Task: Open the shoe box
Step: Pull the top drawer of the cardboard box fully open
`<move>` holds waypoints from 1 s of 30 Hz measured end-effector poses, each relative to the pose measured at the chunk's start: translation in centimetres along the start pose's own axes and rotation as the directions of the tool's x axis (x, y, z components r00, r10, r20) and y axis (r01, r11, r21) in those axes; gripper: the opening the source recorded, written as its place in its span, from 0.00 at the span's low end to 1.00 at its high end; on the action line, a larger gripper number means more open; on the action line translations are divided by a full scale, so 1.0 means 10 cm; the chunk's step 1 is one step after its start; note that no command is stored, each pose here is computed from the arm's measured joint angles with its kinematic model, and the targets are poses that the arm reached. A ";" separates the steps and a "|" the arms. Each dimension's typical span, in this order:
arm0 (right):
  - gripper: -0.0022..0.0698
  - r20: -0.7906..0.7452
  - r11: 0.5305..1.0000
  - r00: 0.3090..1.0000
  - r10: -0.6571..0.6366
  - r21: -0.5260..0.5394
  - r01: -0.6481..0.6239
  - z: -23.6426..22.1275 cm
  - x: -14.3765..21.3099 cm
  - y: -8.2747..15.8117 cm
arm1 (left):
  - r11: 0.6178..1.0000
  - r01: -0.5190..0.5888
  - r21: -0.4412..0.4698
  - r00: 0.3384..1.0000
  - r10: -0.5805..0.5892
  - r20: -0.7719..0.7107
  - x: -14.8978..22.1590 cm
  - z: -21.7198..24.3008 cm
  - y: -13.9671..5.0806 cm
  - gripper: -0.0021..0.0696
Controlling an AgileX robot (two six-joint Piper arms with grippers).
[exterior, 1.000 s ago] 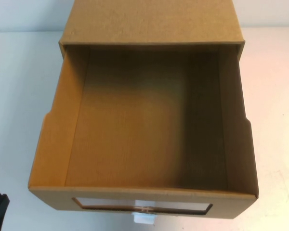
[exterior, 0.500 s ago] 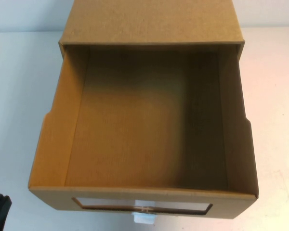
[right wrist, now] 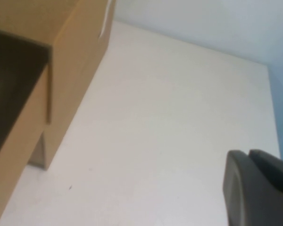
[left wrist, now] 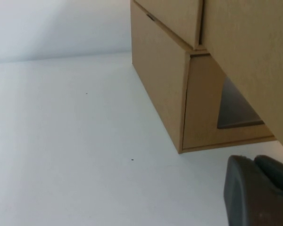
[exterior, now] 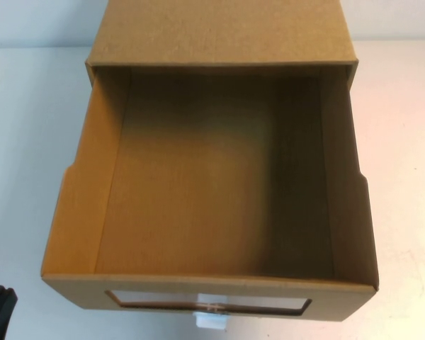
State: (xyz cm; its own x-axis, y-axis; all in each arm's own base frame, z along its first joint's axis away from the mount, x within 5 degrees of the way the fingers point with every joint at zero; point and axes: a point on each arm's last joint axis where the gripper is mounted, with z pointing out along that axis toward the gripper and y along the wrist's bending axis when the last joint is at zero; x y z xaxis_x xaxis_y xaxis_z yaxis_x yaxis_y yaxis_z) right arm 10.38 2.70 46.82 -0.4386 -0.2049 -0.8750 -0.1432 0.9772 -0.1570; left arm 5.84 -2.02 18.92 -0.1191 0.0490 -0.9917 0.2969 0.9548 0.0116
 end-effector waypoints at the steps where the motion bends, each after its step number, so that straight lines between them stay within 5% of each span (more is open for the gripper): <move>1: 0.01 0.021 1.000 1.000 0.005 0.014 -0.006 0.03 0.03 -0.02 | 1.000 0.000 0.000 1.000 0.000 0.000 0.00 0.00 0.00 0.02; 11: 0.01 0.312 0.994 0.947 0.072 0.060 -0.096 0.40 1.10 -0.04 | 1.000 0.000 0.000 1.000 0.000 0.000 0.00 0.00 0.00 0.02; 19: 0.01 0.360 0.991 0.925 0.119 0.013 -0.133 0.62 2.18 0.15 | 1.000 0.000 0.000 1.000 0.000 0.000 0.00 0.00 0.00 0.02; 30: 0.01 0.381 0.979 0.904 0.192 -0.009 -0.205 0.67 2.49 0.19 | 1.000 0.000 0.002 1.000 0.000 -0.005 0.01 0.00 0.00 0.02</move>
State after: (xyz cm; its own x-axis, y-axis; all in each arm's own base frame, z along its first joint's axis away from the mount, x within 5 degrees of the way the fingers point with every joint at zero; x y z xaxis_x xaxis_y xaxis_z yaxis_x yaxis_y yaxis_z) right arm 5.14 -0.12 21.70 -0.0857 0.0244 -0.9960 -0.0583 0.9979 0.0294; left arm 5.84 -2.04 18.84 -0.1237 0.0504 -0.9910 0.2988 0.9543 0.0112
